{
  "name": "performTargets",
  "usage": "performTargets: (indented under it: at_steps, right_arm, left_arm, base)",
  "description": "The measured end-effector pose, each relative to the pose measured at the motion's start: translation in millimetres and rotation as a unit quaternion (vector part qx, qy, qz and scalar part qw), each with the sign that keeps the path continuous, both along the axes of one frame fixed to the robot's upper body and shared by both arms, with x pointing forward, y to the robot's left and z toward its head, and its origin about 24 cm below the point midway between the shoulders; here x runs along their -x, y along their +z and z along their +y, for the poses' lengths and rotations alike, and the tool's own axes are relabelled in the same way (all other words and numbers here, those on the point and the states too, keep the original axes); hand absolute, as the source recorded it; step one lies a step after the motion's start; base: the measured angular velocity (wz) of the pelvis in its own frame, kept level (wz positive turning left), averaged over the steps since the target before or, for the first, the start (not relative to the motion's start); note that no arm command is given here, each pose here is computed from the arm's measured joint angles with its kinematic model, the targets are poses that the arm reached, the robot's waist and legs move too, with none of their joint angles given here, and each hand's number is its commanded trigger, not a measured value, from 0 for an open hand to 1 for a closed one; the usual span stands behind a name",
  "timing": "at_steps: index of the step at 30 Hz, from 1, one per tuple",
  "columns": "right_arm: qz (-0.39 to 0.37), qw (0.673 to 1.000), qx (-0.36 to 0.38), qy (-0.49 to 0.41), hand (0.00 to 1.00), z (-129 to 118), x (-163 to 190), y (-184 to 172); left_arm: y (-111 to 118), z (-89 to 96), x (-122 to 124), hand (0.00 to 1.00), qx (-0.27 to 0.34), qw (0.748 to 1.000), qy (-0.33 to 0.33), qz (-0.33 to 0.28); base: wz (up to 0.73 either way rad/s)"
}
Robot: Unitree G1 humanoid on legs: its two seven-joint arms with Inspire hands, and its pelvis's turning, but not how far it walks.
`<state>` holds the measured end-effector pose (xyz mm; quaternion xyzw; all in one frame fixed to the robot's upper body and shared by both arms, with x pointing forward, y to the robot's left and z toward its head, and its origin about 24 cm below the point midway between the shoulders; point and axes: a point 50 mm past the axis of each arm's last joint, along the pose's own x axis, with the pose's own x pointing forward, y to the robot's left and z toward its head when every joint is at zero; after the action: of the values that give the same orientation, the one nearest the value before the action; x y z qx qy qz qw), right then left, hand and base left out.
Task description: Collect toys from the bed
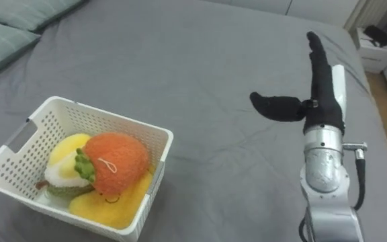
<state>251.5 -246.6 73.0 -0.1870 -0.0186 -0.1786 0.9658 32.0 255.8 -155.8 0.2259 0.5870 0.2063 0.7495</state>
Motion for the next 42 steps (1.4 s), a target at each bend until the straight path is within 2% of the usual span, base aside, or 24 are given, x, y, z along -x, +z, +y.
performTargets:
  at_steps: [6, 18, 23, 27, 30, 32, 33, 35, 41, 42]
  right_arm:
    - [0.005, 0.999, -0.024, -0.041, 0.0, -16, 17, -10]
    - [0.076, 0.988, -0.047, -0.126, 0.0, -34, 53, -51]
    - [0.149, 0.963, -0.1, -0.202, 0.0, -59, 78, -92]
    - [0.18, 0.946, -0.126, -0.237, 0.0, -63, 91, -110]
    - [0.217, 0.919, -0.179, -0.277, 0.0, -64, 109, -134]
    - [0.236, 0.886, -0.233, -0.323, 0.0, -68, 128, -151]
    - [0.245, 0.878, -0.24, -0.334, 0.0, -69, 134, -156]
    - [0.287, 0.84, -0.27, -0.374, 0.0, -67, 163, -178]
    - [0.386, 0.745, -0.308, -0.449, 0.0, -52, 236, -213]
    - [0.394, 0.738, -0.311, -0.452, 0.0, -50, 241, -215]
  left_arm:
    - [1, 1.0, -1, 0.0, -0.001, 1.0, -0.002, -0.003]
    - [1, 1.9, 0, 0.0, 0.002, 1.0, 0.01, -0.01]
    - [1, 4.6, 2, 0.0, -0.001, 1.0, 0.024, -0.011]
    - [2, 5.3, 3, 0.0, -0.003, 1.0, 0.025, -0.009]
    - [2, 5.3, 4, 0.0, 0.0, 0.999, 0.036, -0.013]
    - [2, 5.8, 7, 0.0, 0.002, 0.999, 0.048, -0.013]
    - [2, 6.1, 7, 0.0, 0.001, 0.999, 0.049, -0.013]
    - [2, 8.2, 11, 0.0, -0.002, 0.998, 0.059, -0.013]
    - [3, 11.1, 16, 0.0, -0.003, 0.998, 0.067, -0.009]
    - [3, 11.0, 17, 0.0, -0.002, 0.998, 0.067, -0.008]
  base:
    - [-0.07]
    - [-0.1]
    - [0.0]
    - [-0.16]
    - [0.0]
    - [0.0]
    - [0.0]
    - [0.0]
    - [-0.03]
    - [-0.06]
